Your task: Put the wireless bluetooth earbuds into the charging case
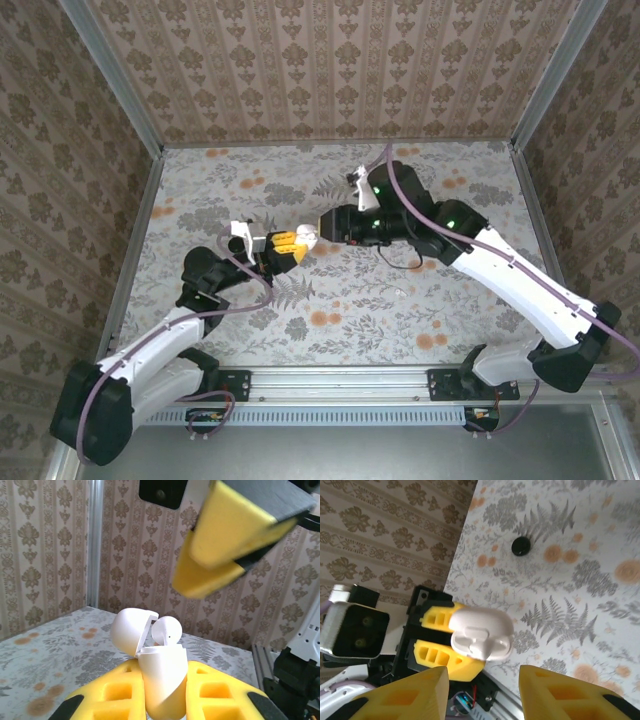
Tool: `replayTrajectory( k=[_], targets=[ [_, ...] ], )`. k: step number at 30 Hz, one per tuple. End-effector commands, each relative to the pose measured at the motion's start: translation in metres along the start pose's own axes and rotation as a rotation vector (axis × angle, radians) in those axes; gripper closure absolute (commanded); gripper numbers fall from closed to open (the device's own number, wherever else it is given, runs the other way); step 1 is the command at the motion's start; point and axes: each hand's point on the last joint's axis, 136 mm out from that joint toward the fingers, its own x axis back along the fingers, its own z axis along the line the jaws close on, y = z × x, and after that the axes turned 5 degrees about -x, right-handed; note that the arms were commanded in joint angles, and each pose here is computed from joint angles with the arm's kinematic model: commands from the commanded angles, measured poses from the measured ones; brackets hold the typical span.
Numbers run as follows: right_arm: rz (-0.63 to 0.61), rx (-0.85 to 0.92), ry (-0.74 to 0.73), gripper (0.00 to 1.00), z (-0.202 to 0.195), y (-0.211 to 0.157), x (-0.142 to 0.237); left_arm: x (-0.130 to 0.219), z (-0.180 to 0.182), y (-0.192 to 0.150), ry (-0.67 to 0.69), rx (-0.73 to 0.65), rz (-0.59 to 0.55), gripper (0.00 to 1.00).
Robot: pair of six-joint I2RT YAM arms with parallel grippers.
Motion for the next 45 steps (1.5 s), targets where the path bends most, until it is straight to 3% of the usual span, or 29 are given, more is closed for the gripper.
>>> replayTrajectory(
  k=[1, 19, 34, 45],
  targets=[
    [-0.029, -0.087, -0.001, 0.58, 0.002, 0.0, -0.01, 0.0, 0.001, 0.007, 0.026, -0.069, -0.007, 1.0],
    [0.046, 0.003, -0.045, 0.57, 0.003, -0.007, -0.041, 0.0, -0.007, 0.003, 0.004, -0.098, 0.017, 1.0],
    [0.095, 0.071, -0.032, 0.82, 0.011, -0.01, -0.045, 0.0, -0.006, -0.007, 0.005, -0.096, 0.05, 1.0],
    [0.034, 0.075, -0.037, 0.87, 0.009, -0.001, -0.034, 0.004, -0.005, -0.015, 0.023, -0.104, 0.058, 1.0]
  ],
)
